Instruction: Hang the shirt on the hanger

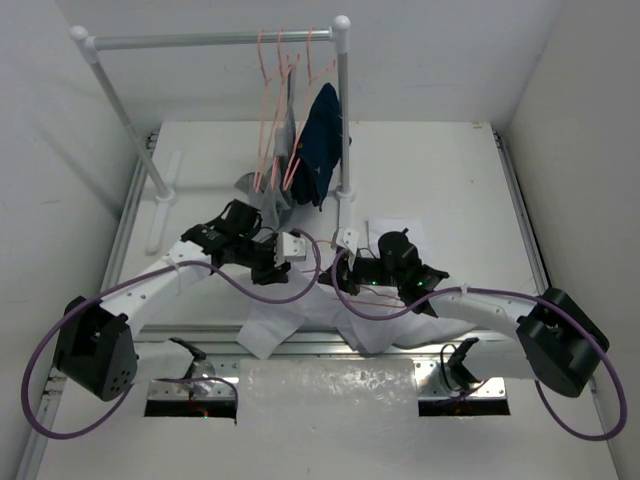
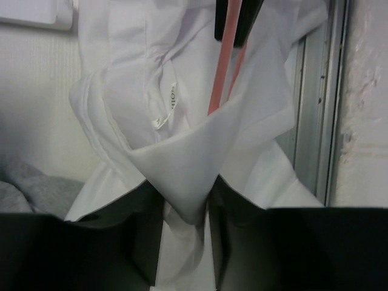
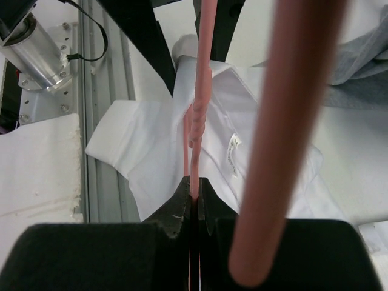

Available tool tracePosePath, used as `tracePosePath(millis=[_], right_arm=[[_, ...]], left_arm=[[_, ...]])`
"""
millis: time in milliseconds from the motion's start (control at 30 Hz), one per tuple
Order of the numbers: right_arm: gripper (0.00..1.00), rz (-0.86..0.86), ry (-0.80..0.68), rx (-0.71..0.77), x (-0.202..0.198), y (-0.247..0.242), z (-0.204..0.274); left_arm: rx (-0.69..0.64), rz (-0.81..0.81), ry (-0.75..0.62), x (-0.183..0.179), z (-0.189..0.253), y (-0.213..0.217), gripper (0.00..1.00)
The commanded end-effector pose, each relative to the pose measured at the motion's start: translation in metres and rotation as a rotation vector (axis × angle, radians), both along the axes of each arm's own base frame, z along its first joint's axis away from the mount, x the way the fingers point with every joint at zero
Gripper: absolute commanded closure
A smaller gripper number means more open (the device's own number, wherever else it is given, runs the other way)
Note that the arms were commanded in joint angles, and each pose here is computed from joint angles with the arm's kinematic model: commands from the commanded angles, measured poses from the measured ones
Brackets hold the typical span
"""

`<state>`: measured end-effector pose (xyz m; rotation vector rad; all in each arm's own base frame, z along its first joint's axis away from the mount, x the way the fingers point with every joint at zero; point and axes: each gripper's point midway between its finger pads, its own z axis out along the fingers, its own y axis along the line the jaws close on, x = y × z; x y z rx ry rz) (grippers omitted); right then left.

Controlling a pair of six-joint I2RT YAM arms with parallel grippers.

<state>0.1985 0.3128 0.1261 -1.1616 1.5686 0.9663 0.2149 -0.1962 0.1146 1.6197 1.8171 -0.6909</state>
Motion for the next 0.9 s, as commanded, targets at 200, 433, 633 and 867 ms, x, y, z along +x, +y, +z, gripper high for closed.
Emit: tracePosePath(millis=[200, 433, 633, 867], right_arm=[[1.0, 0.034, -0.123, 0.092, 0.001, 0.008, 0.043], [1.0, 0.063, -0.187, 0.107, 0.0, 0.012, 0.06], [1.0, 0.095, -0.239, 0.121, -0.002, 0.014, 0.079], [0.32, 0.008, -0.193, 0.073, 0.011, 0.008, 0.086]], left_arm=[[-0.106, -0.104, -0.065, -0.014, 0.027, -0.039, 0.75], [-0.143, -0.101, -0.151, -0.008, 0.054, -0.049, 0.92], [-0.131, -0.083, -0.211, -0.006, 0.073, -0.042, 1.0], [-0.082, -0.02, -0.299, 0.001, 0.077, -0.025, 1.0]])
